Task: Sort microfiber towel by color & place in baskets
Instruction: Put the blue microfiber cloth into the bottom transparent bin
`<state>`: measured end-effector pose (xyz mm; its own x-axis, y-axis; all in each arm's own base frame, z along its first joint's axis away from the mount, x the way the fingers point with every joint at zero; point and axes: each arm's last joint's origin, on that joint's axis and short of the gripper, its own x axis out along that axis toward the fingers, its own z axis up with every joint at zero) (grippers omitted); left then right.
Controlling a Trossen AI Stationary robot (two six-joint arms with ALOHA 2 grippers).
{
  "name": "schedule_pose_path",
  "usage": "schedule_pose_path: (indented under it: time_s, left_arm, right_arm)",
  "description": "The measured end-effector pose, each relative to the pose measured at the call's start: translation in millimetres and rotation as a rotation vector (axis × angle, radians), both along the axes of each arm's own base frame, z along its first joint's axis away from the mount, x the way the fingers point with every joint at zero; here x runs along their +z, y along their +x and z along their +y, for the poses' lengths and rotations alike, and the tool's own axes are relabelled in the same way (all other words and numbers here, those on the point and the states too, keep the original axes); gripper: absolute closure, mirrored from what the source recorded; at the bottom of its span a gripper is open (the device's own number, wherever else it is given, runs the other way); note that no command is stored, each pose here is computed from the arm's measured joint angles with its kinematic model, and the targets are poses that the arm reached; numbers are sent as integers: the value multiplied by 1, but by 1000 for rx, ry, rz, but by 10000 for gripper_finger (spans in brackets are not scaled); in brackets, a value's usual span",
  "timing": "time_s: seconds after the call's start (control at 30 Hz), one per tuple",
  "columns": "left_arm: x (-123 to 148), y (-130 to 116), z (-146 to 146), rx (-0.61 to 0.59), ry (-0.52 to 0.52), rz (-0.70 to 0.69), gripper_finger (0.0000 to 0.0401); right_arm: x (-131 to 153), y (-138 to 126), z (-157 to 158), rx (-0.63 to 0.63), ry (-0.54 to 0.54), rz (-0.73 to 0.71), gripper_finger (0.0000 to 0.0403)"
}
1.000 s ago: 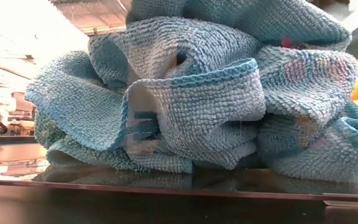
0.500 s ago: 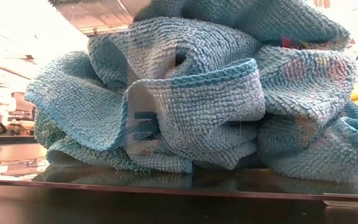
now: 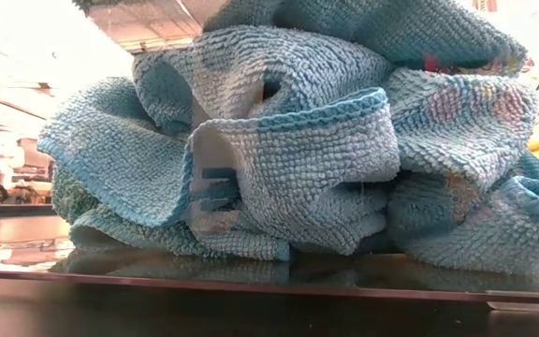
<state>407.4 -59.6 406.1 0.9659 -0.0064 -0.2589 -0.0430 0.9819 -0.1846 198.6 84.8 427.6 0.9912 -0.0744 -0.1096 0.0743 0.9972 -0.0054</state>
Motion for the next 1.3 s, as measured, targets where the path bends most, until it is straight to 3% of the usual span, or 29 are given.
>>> schedule_pose_path:
  time_s: [0.27, 0.47, 0.77, 0.9, 1.17, 1.3]
  left_arm:
    - [0, 1, 1, 68, -29, -11, 35]
    - [1, 5, -4, -41, -44, -50, 35]
    - [5, 11, -5, -63, -58, -134, 52]
    - [4, 11, -5, -72, -47, -127, 121]
    - [-3, 8, -12, -135, 1, -53, 353]
    - [-2, 5, -19, -162, 37, -45, 371]
  right_arm:
    - [0, 2, 1, 1, 5, -7, 402]
    - [4, 4, 3, 29, 8, -48, 402]
    - [-3, 17, 8, 46, 1, -28, 402]
    - [-6, 23, 11, 45, -3, -21, 403]
    - [-8, 22, 12, 52, -1, -8, 388]
    - [-9, 21, 14, 62, 19, 8, 361]
